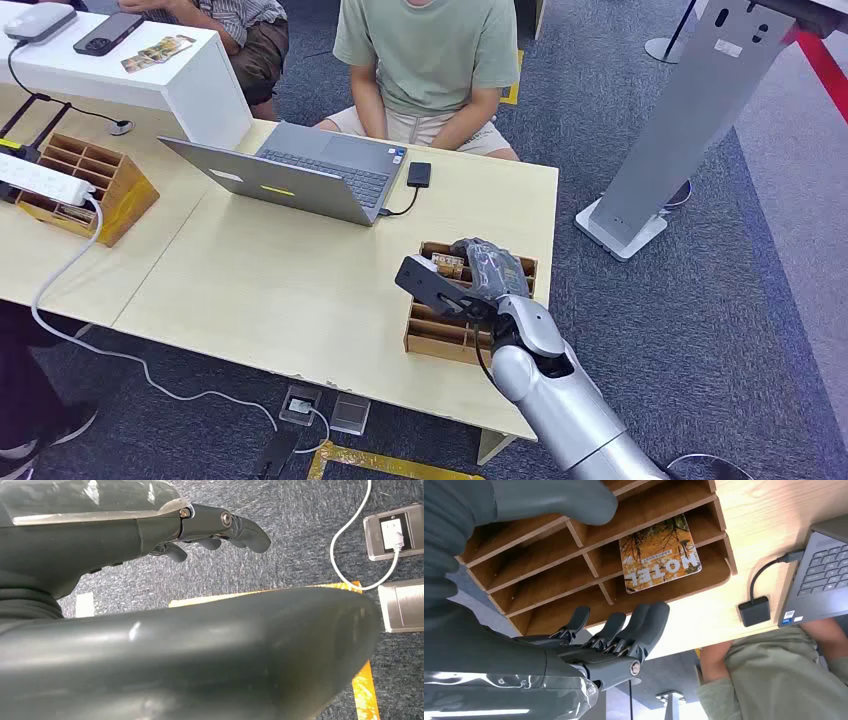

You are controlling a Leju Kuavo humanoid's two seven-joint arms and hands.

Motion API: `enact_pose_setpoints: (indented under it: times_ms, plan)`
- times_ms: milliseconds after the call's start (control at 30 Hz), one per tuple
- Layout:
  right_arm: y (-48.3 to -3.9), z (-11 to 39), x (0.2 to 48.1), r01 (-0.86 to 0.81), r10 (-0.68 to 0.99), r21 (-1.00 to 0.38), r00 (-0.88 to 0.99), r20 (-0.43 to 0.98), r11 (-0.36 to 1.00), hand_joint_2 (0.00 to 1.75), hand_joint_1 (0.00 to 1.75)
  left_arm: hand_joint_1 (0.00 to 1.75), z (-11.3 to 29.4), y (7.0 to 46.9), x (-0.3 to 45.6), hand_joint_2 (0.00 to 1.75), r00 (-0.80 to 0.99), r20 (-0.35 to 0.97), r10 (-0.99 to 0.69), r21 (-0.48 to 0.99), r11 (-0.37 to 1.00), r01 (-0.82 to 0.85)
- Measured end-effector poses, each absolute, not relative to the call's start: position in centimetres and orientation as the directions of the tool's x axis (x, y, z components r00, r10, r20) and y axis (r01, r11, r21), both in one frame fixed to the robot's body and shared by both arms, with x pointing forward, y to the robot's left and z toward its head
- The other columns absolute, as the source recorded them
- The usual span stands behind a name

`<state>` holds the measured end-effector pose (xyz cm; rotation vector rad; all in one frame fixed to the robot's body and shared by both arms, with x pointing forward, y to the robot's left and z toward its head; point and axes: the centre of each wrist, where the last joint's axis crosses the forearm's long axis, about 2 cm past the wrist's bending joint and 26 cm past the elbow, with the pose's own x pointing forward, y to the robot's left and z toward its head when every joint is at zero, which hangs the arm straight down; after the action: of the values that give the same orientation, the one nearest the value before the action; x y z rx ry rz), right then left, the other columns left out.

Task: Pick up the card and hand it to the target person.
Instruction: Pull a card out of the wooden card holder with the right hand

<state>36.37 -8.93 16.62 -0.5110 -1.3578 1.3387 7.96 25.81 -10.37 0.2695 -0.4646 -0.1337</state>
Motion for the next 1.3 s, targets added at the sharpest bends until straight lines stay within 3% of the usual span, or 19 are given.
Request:
enact_pose_setpoints:
  times_ms: [667, 1300]
  plan:
    - [-8.5, 16.2, 36.3, -0.399, 0.880, -0.877, -0.271, 0.391, 0.267, 1.75, 0.65, 0.00, -10.4, 26.2, 8.0, 0.00, 0.881, 0.429, -0.199, 0.286, 0.955, 0.076]
    - [-7.7, 16.2, 36.2, -0.393, 0.886, -0.891, -0.295, 0.358, 0.228, 1.75, 0.88, 0.00, -10.4, 26.3, 8.0, 0.00, 0.879, 0.432, -0.201, 0.286, 0.955, 0.078]
